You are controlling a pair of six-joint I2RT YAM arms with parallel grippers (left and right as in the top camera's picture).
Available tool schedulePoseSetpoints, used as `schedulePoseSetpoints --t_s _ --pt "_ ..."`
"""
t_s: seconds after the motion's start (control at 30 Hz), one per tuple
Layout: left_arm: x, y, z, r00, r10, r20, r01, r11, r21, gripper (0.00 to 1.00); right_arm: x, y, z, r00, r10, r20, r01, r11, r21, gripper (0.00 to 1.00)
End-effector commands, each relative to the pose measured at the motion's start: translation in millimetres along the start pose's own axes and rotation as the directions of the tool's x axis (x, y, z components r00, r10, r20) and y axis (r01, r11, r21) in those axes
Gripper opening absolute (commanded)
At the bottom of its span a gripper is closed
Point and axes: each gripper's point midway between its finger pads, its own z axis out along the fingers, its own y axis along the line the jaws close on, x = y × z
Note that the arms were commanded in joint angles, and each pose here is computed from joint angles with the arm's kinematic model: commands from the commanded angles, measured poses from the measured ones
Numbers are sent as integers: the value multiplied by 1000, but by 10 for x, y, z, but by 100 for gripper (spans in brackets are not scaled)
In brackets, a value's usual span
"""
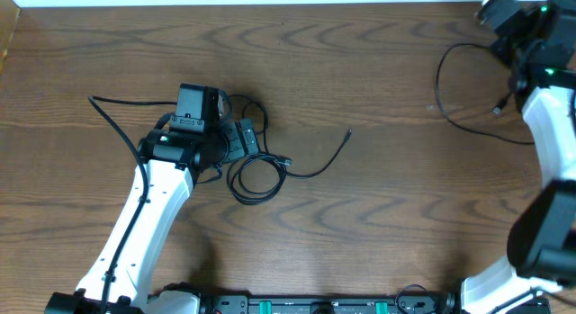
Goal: Untangle cables
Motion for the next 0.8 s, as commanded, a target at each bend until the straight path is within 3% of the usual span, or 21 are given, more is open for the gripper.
schedulePoseSetpoints --t_s 0.0,0.27,0.33,0.43,0.53,0.57,0.63,0.77 --pt "-1 33 4 1000 4 1 -4 1000 -15 100 97 490 307 999 -17 43 23 986 -163 1" --pt "-1 33 4 1000 4 1 -4 1000 -15 100 487 1224 730 998 51 -30 -58 941 -333 1" --pt "-1 33 4 1000 4 1 -4 1000 -15 99 502 1256 745 997 69 -36 -77 937 -340 18" --pt "-1 33 4 1000 4 1 -4 1000 -15 99 452 1187 751 994 109 -31 -113 942 -316 25" --pt "-1 33 4 1000 4 1 -4 1000 -15 99 361 1091 730 988 153 -17 -151 945 -290 40" --pt "-1 33 4 1000 4 1 -4 1000 -15 100 323 1048 703 987 161 -12 -158 946 -282 54" --pt "-1 33 4 1000 4 1 -4 1000 -15 99 218 925 622 981 193 4 -185 947 -261 66" --pt "-1 33 4 1000 4 1 -4 1000 -15 99 -106 688 362 963 260 78 -233 939 -254 73"
